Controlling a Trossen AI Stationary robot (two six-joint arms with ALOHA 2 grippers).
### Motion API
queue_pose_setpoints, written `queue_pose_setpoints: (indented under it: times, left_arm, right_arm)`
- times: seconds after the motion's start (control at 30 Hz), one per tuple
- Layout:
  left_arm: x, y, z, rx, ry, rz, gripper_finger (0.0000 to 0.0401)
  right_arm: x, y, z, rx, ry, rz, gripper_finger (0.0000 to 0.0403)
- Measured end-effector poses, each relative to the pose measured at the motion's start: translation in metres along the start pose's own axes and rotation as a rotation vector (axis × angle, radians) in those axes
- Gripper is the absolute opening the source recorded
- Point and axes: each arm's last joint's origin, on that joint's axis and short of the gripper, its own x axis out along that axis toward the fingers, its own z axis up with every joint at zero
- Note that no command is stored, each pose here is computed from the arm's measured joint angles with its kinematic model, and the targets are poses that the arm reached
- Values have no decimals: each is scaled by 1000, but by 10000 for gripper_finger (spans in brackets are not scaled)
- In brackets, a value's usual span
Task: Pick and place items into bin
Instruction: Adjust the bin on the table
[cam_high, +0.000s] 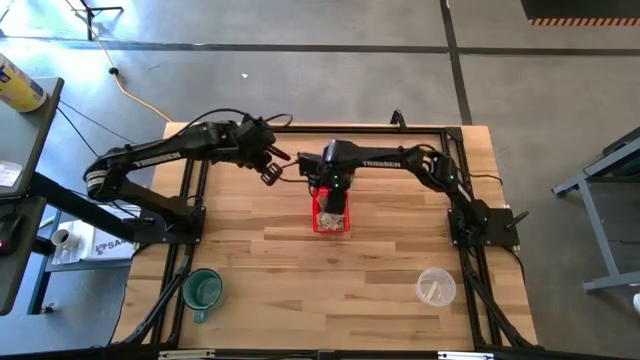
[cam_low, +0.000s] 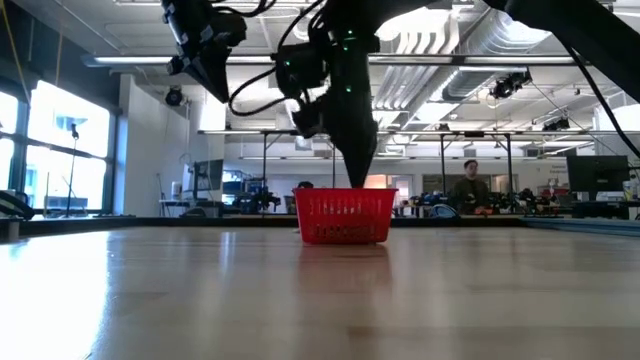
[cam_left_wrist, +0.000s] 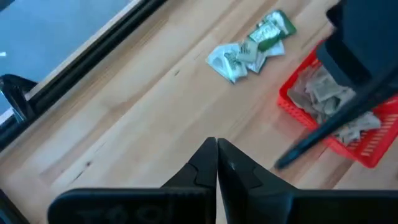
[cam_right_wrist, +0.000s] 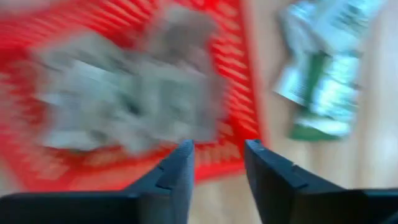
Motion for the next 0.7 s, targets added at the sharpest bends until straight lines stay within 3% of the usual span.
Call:
queue_pose_setpoints:
  times: [0.13,0.3,0.47,0.57,0.63,0.7]
  left_arm:
    - [7,2,-8,-25,40,-12,49]
    - [44,0,-28,-32,59,-55,49]
    - [85,3,-24,-80,-180,-330,49]
    - [101,13,-15,-117,-303,-368,49]
    - [114,22,-8,-143,-320,-361,49]
    - [131,30,-6,-152,-279,-369,49]
  right_arm:
    - [5,-27,-12,-10,61,-47,178]
    - [-5,-59,-43,22,5,96,202]
    - [-34,-68,-92,71,-164,159,204]
    - [-47,-66,-117,145,-291,74,204]
    - [-46,-66,-126,210,-389,7,204]
    - [-38,-65,-126,287,-470,19,204]
